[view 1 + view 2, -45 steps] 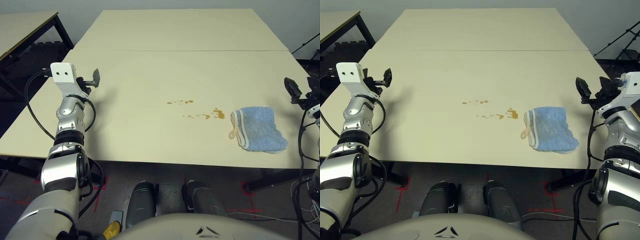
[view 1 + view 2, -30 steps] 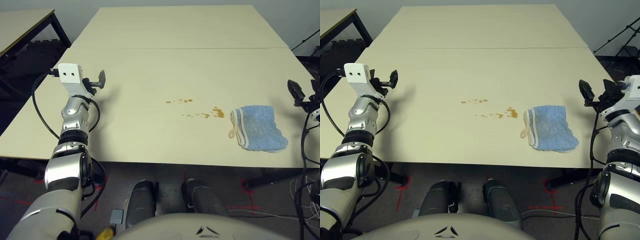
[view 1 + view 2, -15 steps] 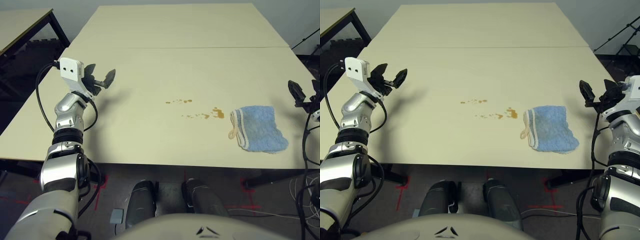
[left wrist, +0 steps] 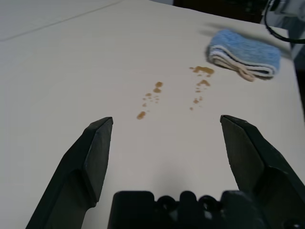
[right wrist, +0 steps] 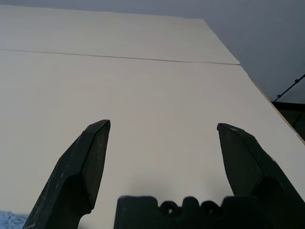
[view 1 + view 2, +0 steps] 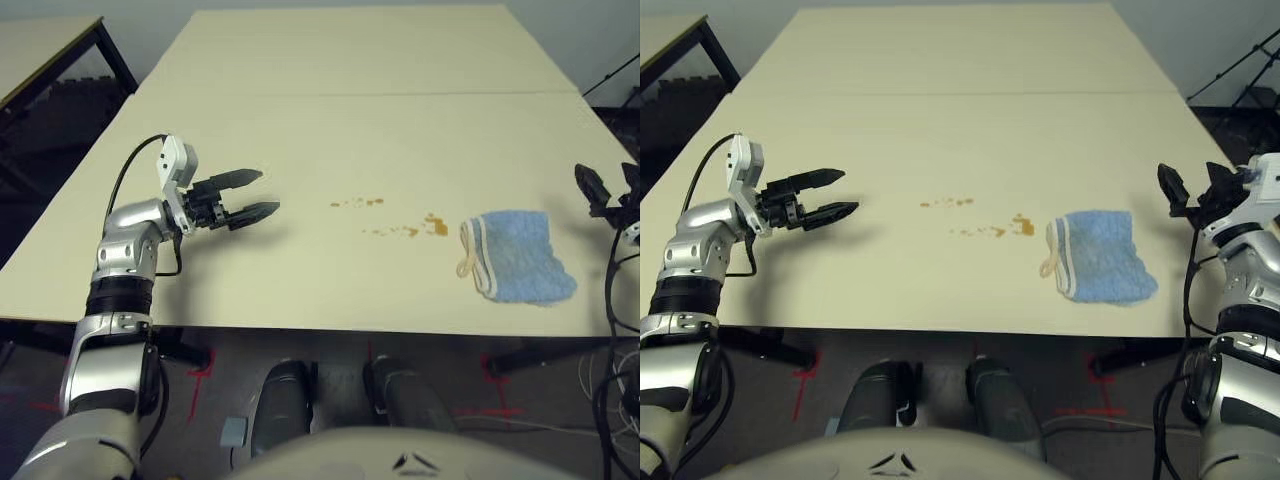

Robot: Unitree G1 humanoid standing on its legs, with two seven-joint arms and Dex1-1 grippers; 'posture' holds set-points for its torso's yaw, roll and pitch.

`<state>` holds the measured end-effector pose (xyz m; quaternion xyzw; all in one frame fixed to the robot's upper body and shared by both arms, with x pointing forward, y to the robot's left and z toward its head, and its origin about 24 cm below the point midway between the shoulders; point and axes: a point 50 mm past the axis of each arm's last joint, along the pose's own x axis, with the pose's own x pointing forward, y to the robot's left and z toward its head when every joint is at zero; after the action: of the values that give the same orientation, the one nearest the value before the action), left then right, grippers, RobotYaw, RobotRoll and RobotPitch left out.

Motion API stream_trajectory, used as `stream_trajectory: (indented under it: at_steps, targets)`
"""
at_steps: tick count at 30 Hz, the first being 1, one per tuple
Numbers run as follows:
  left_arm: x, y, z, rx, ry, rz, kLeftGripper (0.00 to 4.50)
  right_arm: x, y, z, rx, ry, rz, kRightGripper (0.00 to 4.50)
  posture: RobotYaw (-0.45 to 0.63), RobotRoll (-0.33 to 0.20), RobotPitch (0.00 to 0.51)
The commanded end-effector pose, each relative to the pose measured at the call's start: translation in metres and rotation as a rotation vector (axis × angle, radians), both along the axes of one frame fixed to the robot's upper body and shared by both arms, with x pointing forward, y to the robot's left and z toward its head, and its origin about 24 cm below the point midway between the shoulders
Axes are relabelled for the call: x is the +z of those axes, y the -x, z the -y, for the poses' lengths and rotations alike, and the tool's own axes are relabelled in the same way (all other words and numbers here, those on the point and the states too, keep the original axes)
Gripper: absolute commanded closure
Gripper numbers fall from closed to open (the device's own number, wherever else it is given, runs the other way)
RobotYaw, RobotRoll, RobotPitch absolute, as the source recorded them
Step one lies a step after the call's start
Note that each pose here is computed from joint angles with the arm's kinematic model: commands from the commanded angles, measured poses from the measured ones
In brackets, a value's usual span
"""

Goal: Wipe the water off the table with a rag.

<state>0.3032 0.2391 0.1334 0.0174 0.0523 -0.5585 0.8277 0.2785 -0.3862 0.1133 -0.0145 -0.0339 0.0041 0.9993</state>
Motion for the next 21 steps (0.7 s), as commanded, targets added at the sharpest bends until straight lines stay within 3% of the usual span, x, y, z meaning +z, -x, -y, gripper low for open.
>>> stream_trajectory:
  at_steps: [1,16,21]
  targets:
    - [-0.002,0.007,0.003,-0.055,-0.034,-0.027,0.0,0.005,0.006,0.006,-0.01,0.008,0.005,0.03,-0.3,0.0,0.134]
    - [-0.009,0.007,0.005,-0.074,-0.077,-0.019,0.0,0.013,0.01,0.007,0.029,-0.034,-0.012,0.03,-0.31,0.0,0.135]
    - [-0.008,0.006,0.006,-0.065,-0.075,-0.011,0.0,0.019,0.02,-0.005,0.259,-0.139,-0.209,0.03,-0.3,0.0,0.137]
